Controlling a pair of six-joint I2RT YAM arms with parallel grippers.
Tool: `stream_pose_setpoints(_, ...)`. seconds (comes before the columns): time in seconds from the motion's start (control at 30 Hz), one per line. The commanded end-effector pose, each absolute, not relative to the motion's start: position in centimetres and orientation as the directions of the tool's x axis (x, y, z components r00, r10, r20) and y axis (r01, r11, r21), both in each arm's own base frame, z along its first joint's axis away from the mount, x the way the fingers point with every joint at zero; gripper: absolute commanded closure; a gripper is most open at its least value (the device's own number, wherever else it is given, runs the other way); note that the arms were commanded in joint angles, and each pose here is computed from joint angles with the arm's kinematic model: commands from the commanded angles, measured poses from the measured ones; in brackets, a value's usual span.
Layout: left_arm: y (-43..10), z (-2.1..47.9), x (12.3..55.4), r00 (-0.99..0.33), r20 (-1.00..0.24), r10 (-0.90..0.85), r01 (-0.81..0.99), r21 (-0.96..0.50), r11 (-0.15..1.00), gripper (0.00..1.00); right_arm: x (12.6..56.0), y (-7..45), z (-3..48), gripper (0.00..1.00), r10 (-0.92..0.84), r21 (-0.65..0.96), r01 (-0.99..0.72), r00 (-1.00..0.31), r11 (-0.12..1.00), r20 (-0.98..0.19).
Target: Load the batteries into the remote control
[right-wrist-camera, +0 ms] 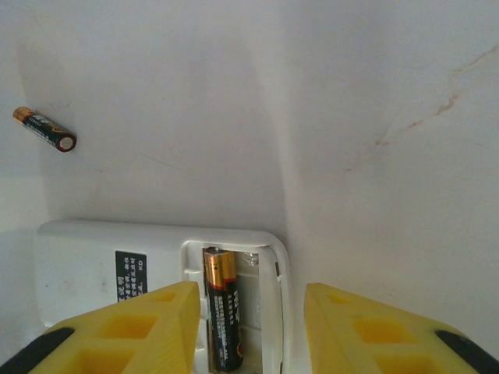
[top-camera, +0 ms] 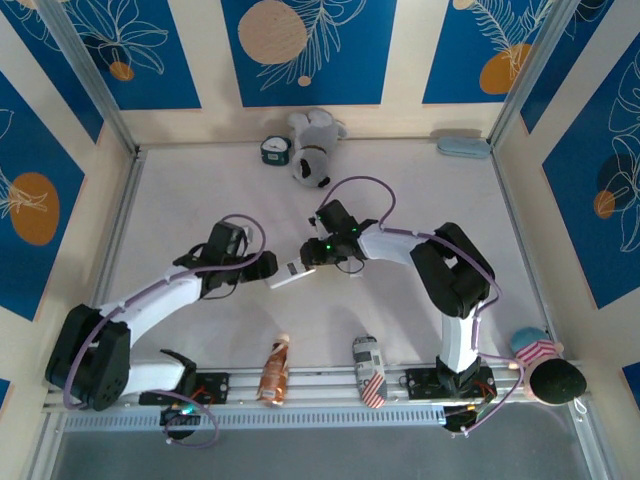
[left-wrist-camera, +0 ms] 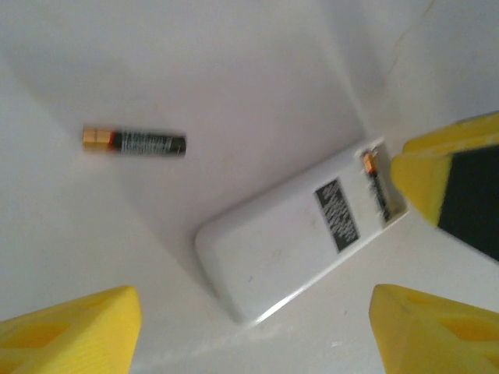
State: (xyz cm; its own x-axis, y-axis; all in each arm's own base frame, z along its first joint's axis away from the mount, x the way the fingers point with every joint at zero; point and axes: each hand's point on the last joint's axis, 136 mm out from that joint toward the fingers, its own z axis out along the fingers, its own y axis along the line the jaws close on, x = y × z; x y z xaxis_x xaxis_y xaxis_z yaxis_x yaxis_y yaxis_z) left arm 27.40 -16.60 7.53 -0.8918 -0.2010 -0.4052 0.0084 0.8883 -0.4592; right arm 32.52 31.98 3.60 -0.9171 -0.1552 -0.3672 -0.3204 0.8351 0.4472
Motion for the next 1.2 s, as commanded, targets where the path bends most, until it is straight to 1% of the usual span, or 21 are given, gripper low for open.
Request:
stream_pose_setpoints(0.0,-17.2,7.4,26.1,-0.896,-0.351,-0.274,-0.037,-0.555,0.831,0.35,33.1,33.1,4.1,0.57,-0.152,0.477,-0.332,-0.914,0.814,-0.376)
stream_pose_setpoints(0.03,-17.2,7.2,25.6,-0.898,-0.341,-0.279,-0.045,-0.559,0.828,0.39,33.4,33.2,4.1,0.57,-0.150,0.474,-0.332,-0.913,0.815,-0.380)
stream_pose_setpoints(0.1,-17.6,6.9,24.4,-0.904,-0.331,-0.272,-0.036,-0.572,0.819,0.52,33.9,33.4,4.2,0.57,-0.151,0.467,-0.337,-0.908,0.818,-0.391)
stream_pose_setpoints(0.13,-17.7,6.7,23.9,-0.906,-0.328,-0.268,-0.037,-0.569,0.821,0.56,34.1,33.4,4.2,0.57,-0.151,0.461,-0.338,-0.906,0.821,-0.395)
stream_pose_setpoints(0.2,-17.9,6.2,22.9,-0.910,-0.320,-0.263,-0.039,-0.565,0.824,0.70,34.5,33.7,4.1,0.58,-0.156,0.458,-0.344,-0.903,0.820,-0.400)
stream_pose_setpoints(0.3,-18.5,5.5,22.1,-0.913,-0.308,-0.268,-0.044,-0.579,0.814,0.76,34.9,34.3,3.5,0.59,-0.168,0.459,-0.350,-0.905,0.816,-0.390)
stream_pose_setpoints(0.37,-19.0,5.0,22.0,-0.917,-0.302,-0.261,-0.040,-0.582,0.812,0.77,35.1,34.8,3.2,0.59,-0.178,0.457,-0.355,-0.905,0.815,-0.386)
stream_pose_setpoints(0.4,-19.3,4.6,22.0,-0.920,-0.296,-0.256,-0.039,-0.580,0.814,0.79,35.3,35.0,3.0,0.60,-0.184,0.456,-0.360,-0.904,0.814,-0.386)
stream_pose_setpoints(0.5,-20.4,3.9,22.2,-0.927,-0.290,-0.238,-0.029,-0.576,0.817,0.79,35.5,35.5,2.8,0.62,-0.195,0.452,-0.369,-0.901,0.812,-0.386)
stream_pose_setpoints(0.63,-21.4,3.1,22.9,-0.933,-0.281,-0.225,-0.023,-0.577,0.816,0.80,35.7,35.6,2.7,0.62,-0.200,0.449,-0.374,-0.900,0.811,-0.387)
stream_pose_setpoints(0.73,-21.5,2.8,23.4,-0.933,-0.286,-0.218,-0.022,-0.559,0.829,0.80,35.4,35.6,2.9,0.65,-0.206,0.455,-0.378,-0.901,0.806,-0.383)
stream_pose_setpoints(0.9,-21.4,3.5,25.0,-0.923,-0.337,-0.185,0.007,-0.495,0.869,0.80,34.0,35.0,3.2,0.67,-0.200,0.477,-0.371,-0.907,0.796,-0.371)
stream_pose_setpoints(1.17,-21.5,4.3,27.9,-0.910,-0.387,-0.148,0.044,-0.446,0.894,0.80,32.0,33.7,4.0,0.68,-0.175,0.500,-0.353,-0.913,0.791,-0.367)
